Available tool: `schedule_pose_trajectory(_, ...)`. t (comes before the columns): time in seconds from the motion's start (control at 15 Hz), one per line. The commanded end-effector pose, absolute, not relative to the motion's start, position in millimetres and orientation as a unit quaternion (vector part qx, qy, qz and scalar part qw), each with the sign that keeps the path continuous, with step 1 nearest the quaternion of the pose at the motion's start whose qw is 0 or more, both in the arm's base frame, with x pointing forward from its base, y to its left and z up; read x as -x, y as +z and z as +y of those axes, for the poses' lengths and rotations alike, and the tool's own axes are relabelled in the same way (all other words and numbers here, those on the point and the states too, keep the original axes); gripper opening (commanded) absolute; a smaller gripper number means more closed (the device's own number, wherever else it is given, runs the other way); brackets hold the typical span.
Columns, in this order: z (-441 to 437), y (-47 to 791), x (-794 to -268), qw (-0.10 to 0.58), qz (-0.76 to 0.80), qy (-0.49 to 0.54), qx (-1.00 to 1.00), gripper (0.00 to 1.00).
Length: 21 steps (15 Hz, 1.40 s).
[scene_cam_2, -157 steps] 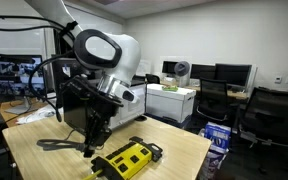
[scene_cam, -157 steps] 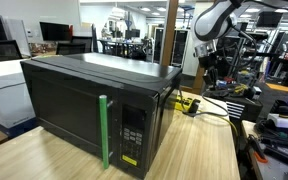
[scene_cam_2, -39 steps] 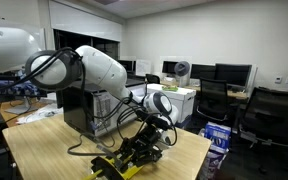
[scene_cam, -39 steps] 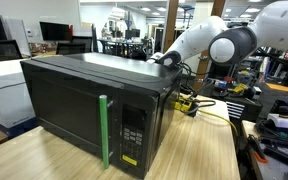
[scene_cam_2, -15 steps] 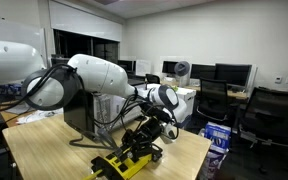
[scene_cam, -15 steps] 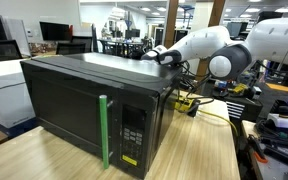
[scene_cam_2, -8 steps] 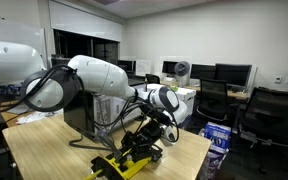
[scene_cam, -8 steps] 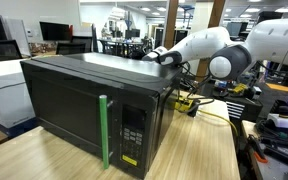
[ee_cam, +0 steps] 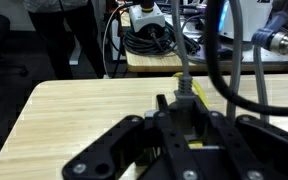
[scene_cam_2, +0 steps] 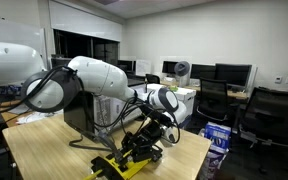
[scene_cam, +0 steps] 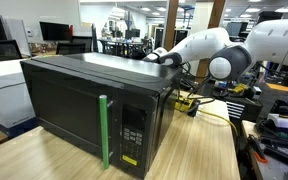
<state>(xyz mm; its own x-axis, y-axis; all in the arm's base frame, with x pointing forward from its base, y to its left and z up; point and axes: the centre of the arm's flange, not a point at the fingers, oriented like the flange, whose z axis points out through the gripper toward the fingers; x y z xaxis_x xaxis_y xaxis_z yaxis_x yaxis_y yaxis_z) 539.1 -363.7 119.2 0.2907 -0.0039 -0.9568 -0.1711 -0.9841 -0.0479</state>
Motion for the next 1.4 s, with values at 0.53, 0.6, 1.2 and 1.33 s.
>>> schedule_pose_trajectory(0.53, -384.5, 103.0, -579.0, 0.067, 0.022, 0.606, 0.793, 0.07)
schedule_pose_trajectory(0.6, -383.8, 102.7, -579.8, 0.067, 0.022, 0.606, 0.792, 0.07)
schedule_pose_trajectory(1.2, -377.7, 92.5, -585.1, 0.062, 0.016, 0.617, 0.784, 0.07)
schedule_pose_trajectory(1.33, -378.0, 92.2, -586.5, 0.06, 0.016, 0.616, 0.785, 0.07)
